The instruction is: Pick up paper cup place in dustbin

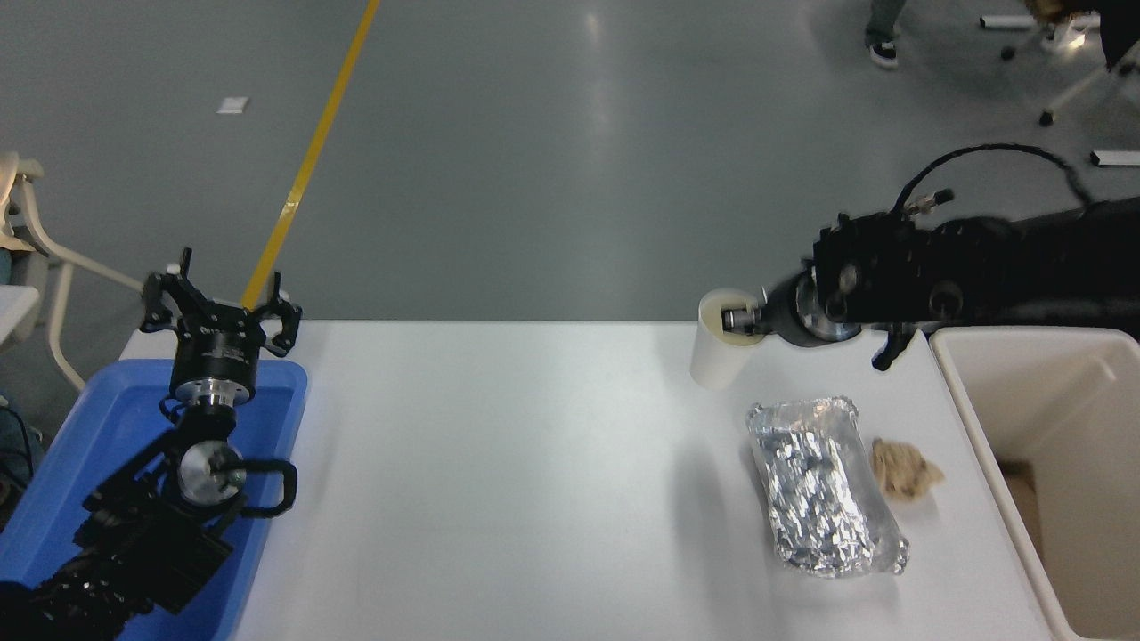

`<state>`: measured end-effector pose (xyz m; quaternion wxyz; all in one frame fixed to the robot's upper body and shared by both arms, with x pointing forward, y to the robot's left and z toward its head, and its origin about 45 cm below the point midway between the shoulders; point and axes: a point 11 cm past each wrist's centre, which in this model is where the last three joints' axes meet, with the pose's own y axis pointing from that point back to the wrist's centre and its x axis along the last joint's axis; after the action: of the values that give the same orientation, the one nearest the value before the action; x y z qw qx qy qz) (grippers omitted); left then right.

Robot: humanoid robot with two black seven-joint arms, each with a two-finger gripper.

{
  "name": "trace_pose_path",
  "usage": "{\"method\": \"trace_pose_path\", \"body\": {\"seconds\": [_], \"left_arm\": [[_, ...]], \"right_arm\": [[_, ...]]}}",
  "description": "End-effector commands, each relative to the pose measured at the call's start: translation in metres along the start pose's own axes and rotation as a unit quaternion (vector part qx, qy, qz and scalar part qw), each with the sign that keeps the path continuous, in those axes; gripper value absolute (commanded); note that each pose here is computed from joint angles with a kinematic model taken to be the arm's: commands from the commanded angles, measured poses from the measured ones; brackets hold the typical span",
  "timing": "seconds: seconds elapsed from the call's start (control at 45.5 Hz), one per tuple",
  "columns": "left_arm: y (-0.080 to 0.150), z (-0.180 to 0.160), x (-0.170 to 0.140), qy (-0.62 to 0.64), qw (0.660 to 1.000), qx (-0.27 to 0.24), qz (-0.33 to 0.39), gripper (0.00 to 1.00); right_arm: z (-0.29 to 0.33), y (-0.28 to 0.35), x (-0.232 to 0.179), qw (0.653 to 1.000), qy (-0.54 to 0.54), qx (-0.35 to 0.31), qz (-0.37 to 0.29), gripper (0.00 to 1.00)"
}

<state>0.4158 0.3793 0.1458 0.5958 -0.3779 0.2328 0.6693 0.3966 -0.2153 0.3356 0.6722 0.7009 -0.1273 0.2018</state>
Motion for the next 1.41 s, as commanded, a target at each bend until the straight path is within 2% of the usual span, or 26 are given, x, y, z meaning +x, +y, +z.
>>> {"method": "trace_pose_path", "body": {"seconds": [0.0, 0.286, 0.44, 0.505, 0.659, 0.791, 0.989, 1.143, 1.209, 1.385], "left_arm": [[0.000, 0.000, 0.000, 0.000, 1.000, 0.000, 0.000, 0.99], [0.000, 0.000, 0.000, 0.000, 1.000, 0.000, 0.000, 0.99], [0.000, 0.001, 0.000, 0.001, 1.000, -0.002, 0.000, 0.99], [0.000, 0.000, 0.000, 0.000, 1.000, -0.001, 0.000, 0.99], [0.000, 0.000, 0.000, 0.000, 1.000, -0.001, 0.000, 0.99], [0.000, 0.000, 0.000, 0.000, 1.000, -0.001, 0.000, 0.99], [0.000, 0.001, 0.000, 0.001, 1.000, -0.002, 0.000, 0.99], [0.000, 0.001, 0.000, 0.001, 1.000, -0.002, 0.000, 0.99], [0.000, 0.000, 0.000, 0.000, 1.000, -0.001, 0.000, 0.99], [0.000, 0.001, 0.000, 0.001, 1.000, -0.002, 0.000, 0.99]], "right_arm": [[-0.007, 0.091, 0.016, 0.999, 0.032, 0.015, -0.026, 0.00], [-0.009, 0.107, 0.021, 0.999, 0.045, 0.008, -0.026, 0.00], [0.025, 0.110, 0.021, 0.999, 0.018, -0.028, -0.023, 0.00], [0.046, 0.111, 0.021, 0.999, 0.005, -0.044, -0.018, 0.00], [0.131, 0.119, 0.020, 0.991, 0.002, -0.130, 0.008, 0.00], [0.209, 0.118, 0.008, 0.985, -0.050, -0.165, 0.025, 0.00], [0.325, 0.108, -0.027, 0.959, -0.146, -0.229, 0.077, 0.00], [0.395, 0.085, -0.070, 0.935, -0.159, -0.292, 0.126, 0.00], [0.414, 0.066, -0.100, 0.925, -0.184, -0.304, 0.132, 0.00], [0.423, 0.009, -0.157, 0.904, -0.285, -0.286, 0.140, 0.00]]}}
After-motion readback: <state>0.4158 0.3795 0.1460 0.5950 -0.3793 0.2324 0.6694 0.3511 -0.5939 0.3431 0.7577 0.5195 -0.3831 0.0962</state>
